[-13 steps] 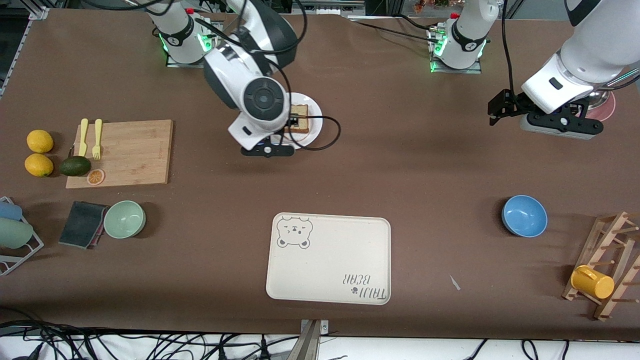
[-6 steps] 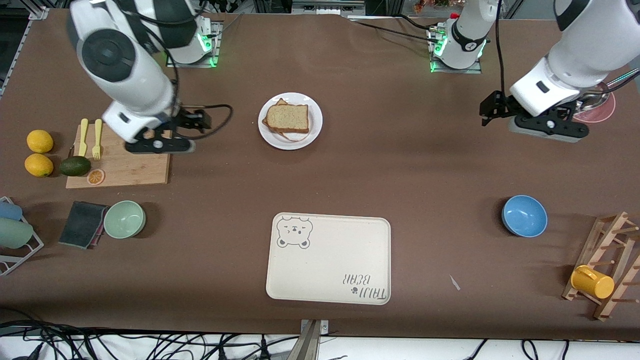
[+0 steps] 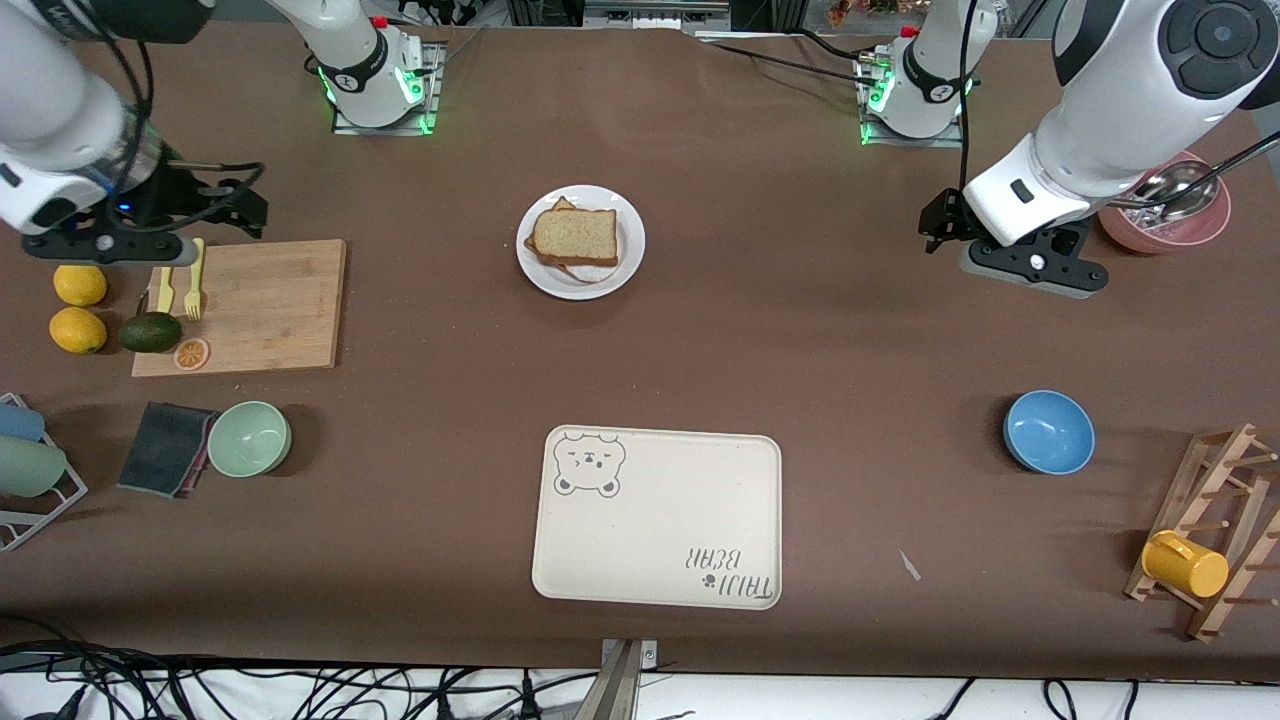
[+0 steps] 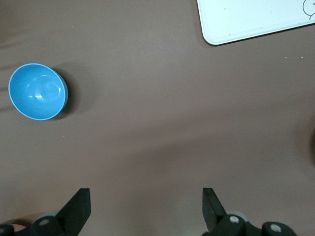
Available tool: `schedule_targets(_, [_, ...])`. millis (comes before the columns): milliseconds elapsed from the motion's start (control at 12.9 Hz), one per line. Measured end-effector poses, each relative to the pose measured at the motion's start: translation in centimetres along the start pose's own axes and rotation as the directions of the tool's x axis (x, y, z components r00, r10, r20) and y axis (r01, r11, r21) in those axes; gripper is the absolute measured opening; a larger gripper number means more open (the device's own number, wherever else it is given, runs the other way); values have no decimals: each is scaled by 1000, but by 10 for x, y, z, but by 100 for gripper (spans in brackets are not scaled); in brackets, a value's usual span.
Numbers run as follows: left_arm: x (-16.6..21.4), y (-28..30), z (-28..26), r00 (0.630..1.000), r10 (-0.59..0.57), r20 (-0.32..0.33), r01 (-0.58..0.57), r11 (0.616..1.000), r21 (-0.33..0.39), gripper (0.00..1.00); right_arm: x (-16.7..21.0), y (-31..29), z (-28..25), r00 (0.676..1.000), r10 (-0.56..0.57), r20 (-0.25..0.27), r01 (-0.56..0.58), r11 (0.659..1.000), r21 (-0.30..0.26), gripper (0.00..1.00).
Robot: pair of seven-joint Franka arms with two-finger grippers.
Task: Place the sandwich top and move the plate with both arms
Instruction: 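Withdraw the right gripper while the left gripper starts toward the plate, then move the left gripper toward the rim of the white plate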
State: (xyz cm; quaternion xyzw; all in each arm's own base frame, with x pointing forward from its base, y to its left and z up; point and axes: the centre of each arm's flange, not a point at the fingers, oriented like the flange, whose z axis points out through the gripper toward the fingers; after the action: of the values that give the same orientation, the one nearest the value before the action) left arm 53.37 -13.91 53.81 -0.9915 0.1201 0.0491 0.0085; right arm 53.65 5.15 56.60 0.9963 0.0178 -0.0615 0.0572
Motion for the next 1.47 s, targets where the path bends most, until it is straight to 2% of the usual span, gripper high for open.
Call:
schedule_targets(155, [0,2,0,1000,-2,2,2,1000,-18,100,1,24,3,1000,8,7,-9,999,33,100])
schedule_targets(697, [0,3,0,1000,-4,2,4,999,-33,100,3,28,-1,1000,5,-15,-5,999,46,100])
schedule_targets(929, [1,14,1,1000,-18,9,19,988,-155,100,3,24,-4,1000,12,-20,-10,996,86,100])
schedule_targets(1316, [13,28,22,998,-27,58,44,947,-319,100,4,23,-3,1000,15,-18,-13,996,90,100])
schedule_targets(1471, [20,30,33,998,-23,60,43,932,-361,100,4,23,-2,1000,15,-16,-13,996,91,100])
